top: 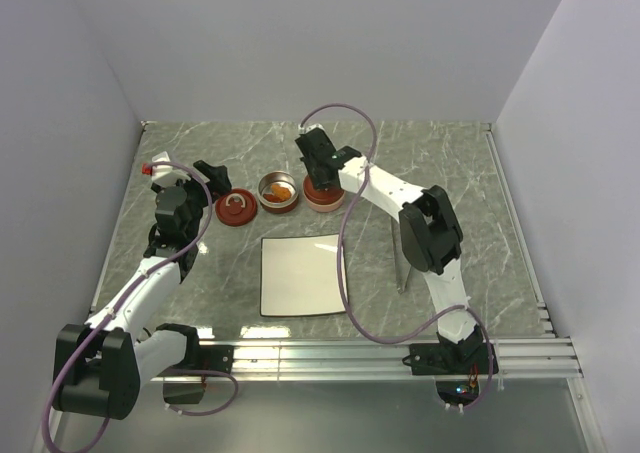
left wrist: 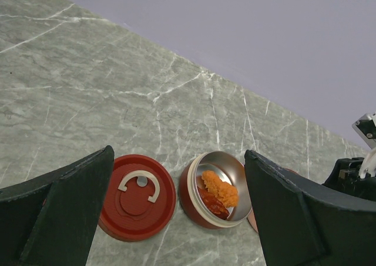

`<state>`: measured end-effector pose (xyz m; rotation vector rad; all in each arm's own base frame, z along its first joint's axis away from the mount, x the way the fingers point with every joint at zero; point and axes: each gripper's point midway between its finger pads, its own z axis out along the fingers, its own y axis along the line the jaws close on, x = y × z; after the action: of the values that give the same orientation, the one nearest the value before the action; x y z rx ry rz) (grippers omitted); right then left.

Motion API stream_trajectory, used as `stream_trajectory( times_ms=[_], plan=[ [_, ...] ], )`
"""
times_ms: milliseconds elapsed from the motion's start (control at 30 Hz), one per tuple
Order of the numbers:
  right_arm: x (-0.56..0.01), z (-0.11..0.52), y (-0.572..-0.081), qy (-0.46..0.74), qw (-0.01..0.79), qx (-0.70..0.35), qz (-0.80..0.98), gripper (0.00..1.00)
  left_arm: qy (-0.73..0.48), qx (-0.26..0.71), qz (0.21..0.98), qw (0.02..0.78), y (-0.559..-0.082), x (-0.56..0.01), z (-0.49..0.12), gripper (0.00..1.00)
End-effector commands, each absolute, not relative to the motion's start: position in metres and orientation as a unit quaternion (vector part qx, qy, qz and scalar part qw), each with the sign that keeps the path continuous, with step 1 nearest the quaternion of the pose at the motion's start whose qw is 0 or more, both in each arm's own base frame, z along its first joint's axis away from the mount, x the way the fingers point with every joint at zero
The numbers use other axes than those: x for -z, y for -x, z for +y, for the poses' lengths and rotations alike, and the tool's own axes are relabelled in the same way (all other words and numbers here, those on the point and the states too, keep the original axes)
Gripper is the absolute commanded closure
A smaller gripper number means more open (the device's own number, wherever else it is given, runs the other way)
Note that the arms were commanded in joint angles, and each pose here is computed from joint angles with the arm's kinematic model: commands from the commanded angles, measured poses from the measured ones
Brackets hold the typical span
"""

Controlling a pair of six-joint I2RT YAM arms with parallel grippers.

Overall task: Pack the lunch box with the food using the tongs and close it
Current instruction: Put the lid back on the lunch box

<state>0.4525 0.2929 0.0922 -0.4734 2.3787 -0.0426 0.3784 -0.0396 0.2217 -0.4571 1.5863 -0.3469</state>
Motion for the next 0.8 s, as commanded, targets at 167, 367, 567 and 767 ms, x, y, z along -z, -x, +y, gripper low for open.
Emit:
stream_trajectory(
  times_ms=[167,367,567,767],
  plan=[
    [-0.06,0.262,-0.435,0.138,0.309,0.017,0.941,1.0,0.206,0.161,0.679,0.686,-0.379,-0.242,-0.037,0.0],
    [-0.043,0.256,-0.429,0.131,0.29,0.019,0.948,1.0,0.206,0.16,0.678,0.687,-0.378,-0.243,-0.036,0.01],
    [-0.025,0.247,-0.424,0.113,0.276,0.012,0.955,1.0,0.206,0.161,0.676,0.689,-0.377,-0.245,-0.036,0.01],
    [-0.015,0.239,-0.415,0.1,0.266,-0.002,0.959,1.0,0.205,0.161,0.677,0.688,-0.377,-0.244,-0.037,0.01]
  ],
)
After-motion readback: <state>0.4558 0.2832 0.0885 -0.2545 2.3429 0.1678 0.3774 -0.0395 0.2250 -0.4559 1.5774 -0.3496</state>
